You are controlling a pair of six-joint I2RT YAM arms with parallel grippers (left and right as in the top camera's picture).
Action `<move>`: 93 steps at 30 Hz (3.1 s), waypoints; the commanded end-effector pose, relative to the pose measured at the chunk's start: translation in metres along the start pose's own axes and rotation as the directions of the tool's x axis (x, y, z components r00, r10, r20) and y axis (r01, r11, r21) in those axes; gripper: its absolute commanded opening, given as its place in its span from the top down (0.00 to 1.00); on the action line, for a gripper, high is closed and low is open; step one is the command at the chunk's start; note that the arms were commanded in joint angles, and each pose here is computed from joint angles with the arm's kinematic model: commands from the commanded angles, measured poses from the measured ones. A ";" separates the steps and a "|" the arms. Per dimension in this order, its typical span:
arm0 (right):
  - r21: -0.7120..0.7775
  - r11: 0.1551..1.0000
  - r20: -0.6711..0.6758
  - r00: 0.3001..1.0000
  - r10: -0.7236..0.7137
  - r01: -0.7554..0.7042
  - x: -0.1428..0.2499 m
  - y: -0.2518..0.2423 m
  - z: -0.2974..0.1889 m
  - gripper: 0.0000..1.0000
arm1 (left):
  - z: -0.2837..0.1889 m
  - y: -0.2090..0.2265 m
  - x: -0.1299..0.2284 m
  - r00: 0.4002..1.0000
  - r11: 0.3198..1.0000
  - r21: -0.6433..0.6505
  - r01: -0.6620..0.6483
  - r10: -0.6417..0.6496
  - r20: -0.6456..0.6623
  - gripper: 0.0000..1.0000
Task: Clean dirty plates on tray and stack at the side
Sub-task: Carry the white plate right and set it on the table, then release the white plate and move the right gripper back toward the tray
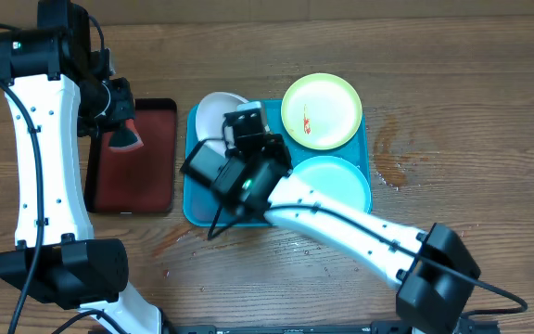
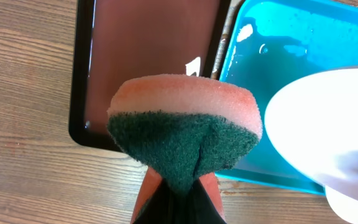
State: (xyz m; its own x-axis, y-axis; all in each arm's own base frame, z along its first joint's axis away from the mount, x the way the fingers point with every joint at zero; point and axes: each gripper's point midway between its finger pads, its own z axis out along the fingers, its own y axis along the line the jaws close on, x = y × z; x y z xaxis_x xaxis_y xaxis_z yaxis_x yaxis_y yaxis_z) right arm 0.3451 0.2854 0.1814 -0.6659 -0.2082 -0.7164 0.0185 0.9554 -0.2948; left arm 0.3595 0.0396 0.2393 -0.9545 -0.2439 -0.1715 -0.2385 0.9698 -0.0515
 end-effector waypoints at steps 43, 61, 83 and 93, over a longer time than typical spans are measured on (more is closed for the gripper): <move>0.258 0.659 -0.674 0.357 0.646 -0.706 0.147 -0.324 0.163 0.96 | -0.004 -0.073 -0.007 0.983 0.983 0.084 -0.163 0.156 0.094 0.96; 0.416 0.645 -0.648 0.289 0.705 -0.641 0.210 -0.334 0.165 0.87 | -0.004 -0.074 -0.007 0.983 0.983 0.084 -0.164 0.156 0.094 0.96; -0.222 0.775 -0.852 0.504 0.142 -0.592 0.135 -0.194 0.083 0.52 | -0.004 -0.074 -0.009 0.983 0.983 0.086 -0.164 0.155 0.101 0.96; -0.197 0.879 -0.845 0.530 0.072 -0.434 0.179 -0.151 0.088 0.58 | -0.004 -0.074 -0.009 0.983 0.983 0.085 -0.164 0.155 0.101 0.96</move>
State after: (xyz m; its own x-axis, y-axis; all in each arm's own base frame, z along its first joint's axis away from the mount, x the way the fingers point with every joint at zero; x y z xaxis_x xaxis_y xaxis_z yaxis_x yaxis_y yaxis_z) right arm 0.2941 0.0877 0.0483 -0.9808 0.1296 0.1456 0.1599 0.9620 0.2211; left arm 0.3851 -0.0270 0.2451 -0.9605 -0.0857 -0.2647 -0.0614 0.9932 -0.0987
